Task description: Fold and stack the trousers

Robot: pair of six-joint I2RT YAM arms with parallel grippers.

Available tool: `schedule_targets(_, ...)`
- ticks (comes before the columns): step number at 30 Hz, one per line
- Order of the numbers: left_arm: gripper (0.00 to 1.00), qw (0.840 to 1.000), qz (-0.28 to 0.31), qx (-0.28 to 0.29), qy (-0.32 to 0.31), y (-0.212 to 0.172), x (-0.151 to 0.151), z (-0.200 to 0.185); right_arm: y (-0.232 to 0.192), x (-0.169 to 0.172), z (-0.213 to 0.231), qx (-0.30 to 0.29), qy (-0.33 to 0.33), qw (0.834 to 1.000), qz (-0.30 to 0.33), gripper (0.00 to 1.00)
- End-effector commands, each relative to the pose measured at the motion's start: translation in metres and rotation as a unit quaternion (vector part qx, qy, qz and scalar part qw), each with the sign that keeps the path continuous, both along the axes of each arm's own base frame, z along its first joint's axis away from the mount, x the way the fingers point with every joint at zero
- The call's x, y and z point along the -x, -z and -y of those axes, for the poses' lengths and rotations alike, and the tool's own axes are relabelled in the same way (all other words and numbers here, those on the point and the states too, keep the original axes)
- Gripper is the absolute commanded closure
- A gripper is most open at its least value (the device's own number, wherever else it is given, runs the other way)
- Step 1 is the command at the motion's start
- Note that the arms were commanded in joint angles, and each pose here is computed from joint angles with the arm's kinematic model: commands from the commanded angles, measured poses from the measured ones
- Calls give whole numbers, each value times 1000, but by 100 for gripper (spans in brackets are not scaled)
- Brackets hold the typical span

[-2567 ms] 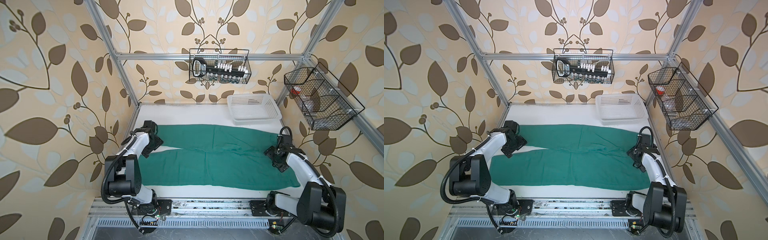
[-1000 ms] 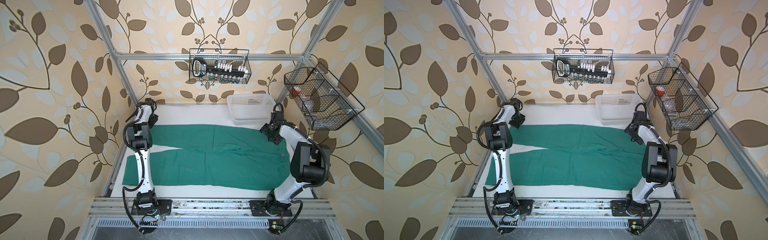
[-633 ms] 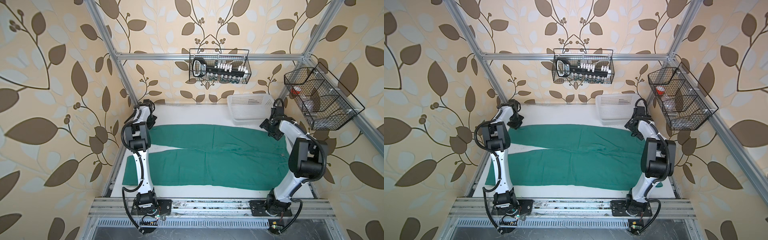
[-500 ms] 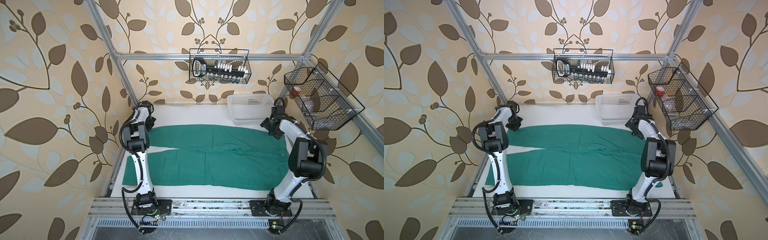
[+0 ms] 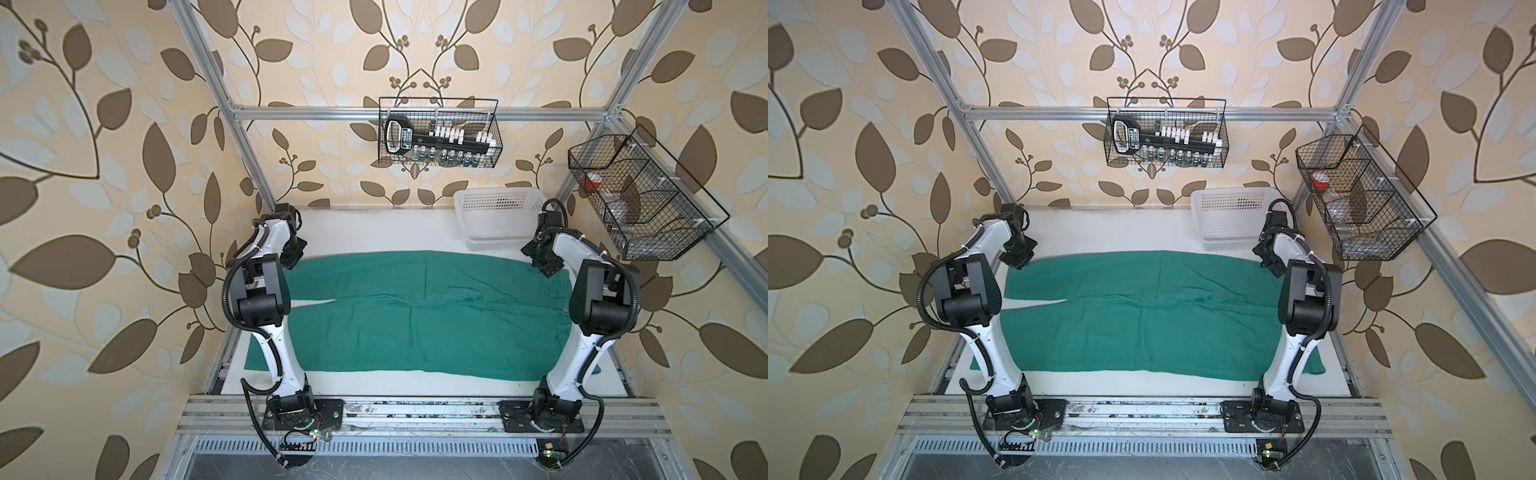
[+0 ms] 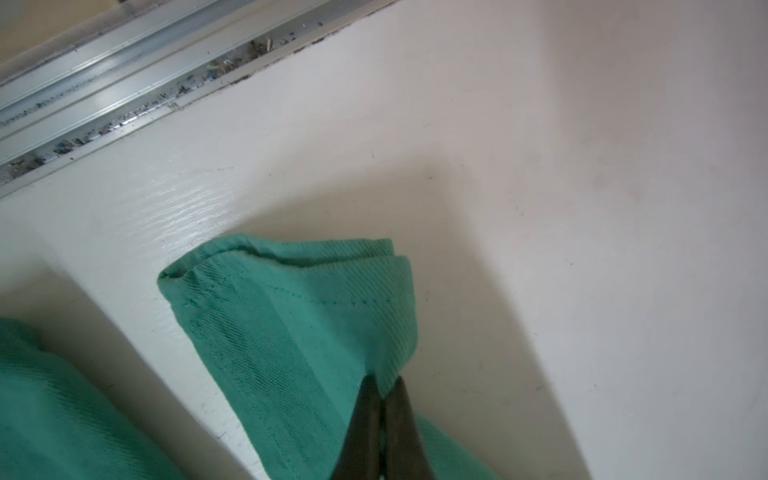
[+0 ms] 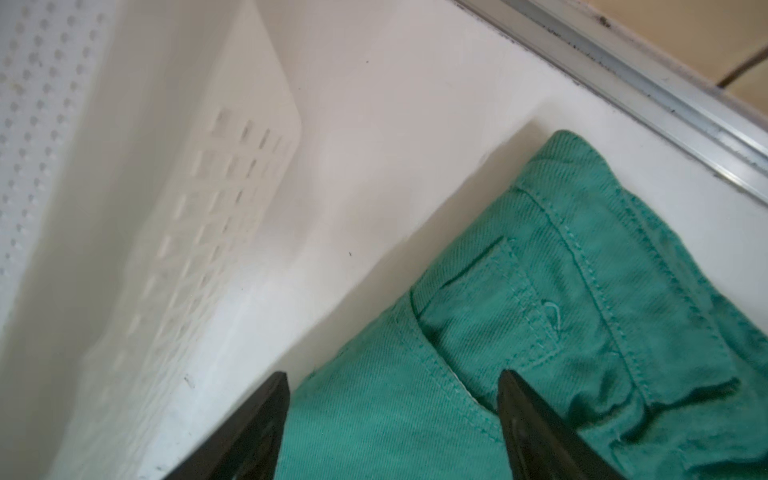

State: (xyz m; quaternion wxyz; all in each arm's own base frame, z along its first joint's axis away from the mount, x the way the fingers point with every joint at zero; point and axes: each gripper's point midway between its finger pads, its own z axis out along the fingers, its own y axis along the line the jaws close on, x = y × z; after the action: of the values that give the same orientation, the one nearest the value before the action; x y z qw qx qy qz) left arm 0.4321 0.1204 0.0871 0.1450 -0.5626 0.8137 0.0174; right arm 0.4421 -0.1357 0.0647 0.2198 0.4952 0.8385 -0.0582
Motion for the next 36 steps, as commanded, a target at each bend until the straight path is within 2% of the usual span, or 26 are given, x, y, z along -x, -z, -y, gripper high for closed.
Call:
schedule_targets(1,100,1000,20,-19,-7,-25,10,-10,8,-1,12,-8,39,999,-1,23)
schedule_targets(6,100,999,29,-19,-7,-31,19,-7,18,-10,18,-17,45,999,-9,26)
schedule_targets(12,100,999,32,-21,-9,-35,27,-10,30,-12,24,-2,54,998,-33,27)
schedule_targets(18,100,999,33,-20,-5,-36,29,-11,48,-11,19,-2,43,996,-72,29)
schedule_targets(22,100,999,38,-19,-3,-38,28,-11,57,-8,14,-9,36,996,-81,34)
schedule_targets(25,100,999,36,-18,-2,-37,28,-11,56,-7,14,-10,36,996,-83,46)
schedule_targets(29,100,999,37,-14,0,-35,28,-9,55,-3,12,-8,30,997,-77,74)
schedule_targets(36,100,999,52,-11,3,-49,29,-7,16,-2,17,24,21,999,-42,95)
